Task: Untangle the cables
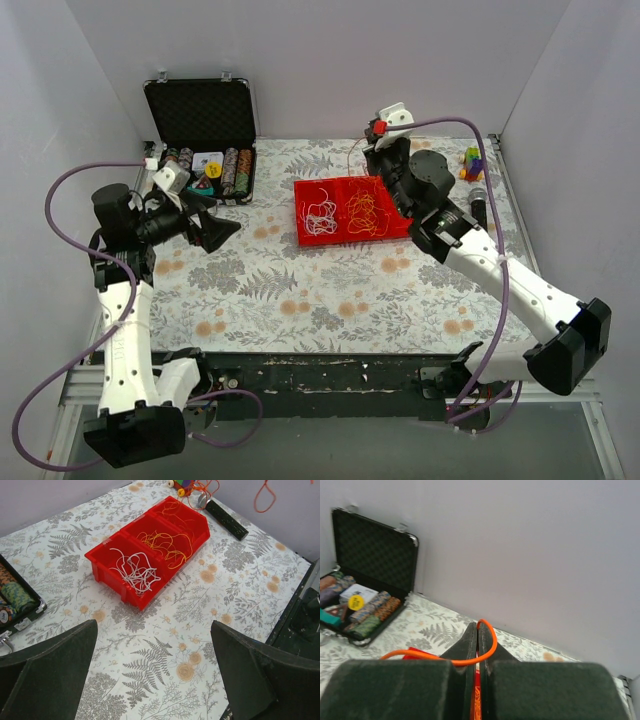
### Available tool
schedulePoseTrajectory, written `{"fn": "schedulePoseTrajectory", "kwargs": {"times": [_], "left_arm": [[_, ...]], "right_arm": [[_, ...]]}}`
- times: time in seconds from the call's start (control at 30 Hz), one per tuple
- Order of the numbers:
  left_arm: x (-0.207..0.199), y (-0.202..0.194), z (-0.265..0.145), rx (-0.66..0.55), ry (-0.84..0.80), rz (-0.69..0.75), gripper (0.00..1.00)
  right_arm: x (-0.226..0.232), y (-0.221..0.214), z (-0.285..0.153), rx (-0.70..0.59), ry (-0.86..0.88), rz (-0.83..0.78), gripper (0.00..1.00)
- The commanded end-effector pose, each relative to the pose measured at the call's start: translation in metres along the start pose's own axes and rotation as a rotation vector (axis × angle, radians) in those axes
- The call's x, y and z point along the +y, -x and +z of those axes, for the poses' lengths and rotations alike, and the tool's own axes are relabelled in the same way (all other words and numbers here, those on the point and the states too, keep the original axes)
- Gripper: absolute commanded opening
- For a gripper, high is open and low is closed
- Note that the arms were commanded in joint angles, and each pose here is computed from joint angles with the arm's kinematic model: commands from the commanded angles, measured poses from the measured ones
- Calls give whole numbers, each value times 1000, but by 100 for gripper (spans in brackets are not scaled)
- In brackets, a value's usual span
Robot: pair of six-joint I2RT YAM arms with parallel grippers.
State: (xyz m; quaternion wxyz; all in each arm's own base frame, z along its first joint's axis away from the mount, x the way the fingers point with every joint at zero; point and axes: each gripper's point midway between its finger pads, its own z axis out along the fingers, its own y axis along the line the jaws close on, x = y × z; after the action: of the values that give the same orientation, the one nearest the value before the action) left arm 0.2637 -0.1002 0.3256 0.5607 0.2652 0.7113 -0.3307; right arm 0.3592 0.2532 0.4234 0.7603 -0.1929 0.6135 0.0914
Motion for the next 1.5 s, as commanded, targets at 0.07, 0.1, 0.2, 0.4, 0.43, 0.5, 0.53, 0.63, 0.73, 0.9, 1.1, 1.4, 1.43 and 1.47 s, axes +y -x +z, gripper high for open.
{"fn": "schedulePoseTrajectory", "kwargs": {"times": [0.07,0.1,0.2,0.4,0.43,0.5,0.53,0.63,0.73,0.9,1.1,1.4,1.43,1.47], "left_arm": [[-2,-12,-6,26,31,89,98],[-1,-13,-7,27,35,95,98],[-1,-16,-6,32,33,103,98],[3,-29,-4,55,26,81,98],[4,-30,-3,57,27,79,98],[5,-33,-3,61,28,75,98],[6,-34,-2,63,27,71,98],[7,-36,-2,66,32,67,98],[8,-37,-2,69,35,72,98],[9,-43,-2,76,37,76,98],[19,-57,1,105,58,59,98],[24,-64,3,114,59,50,98],[25,-64,3,114,60,46,98],[24,-64,4,113,56,46,98]], "right_arm": [[-42,-17,12,37,-101,-26,1],[-48,-19,13,42,-115,-20,1],[-64,-32,17,66,-145,-12,1],[-91,-56,23,104,-190,14,1],[-93,-61,24,111,-191,16,1],[-98,-71,27,125,-201,21,1],[-100,-76,28,131,-208,24,1],[-106,-89,32,145,-220,30,1],[-114,-107,36,171,-241,35,1],[-127,-133,42,204,-288,38,1],[-138,-183,38,325,-386,-7,1],[-147,-284,-4,615,-537,-68,1],[-147,-293,-6,646,-537,-75,1],[-148,-300,-7,674,-542,-76,1]]}}
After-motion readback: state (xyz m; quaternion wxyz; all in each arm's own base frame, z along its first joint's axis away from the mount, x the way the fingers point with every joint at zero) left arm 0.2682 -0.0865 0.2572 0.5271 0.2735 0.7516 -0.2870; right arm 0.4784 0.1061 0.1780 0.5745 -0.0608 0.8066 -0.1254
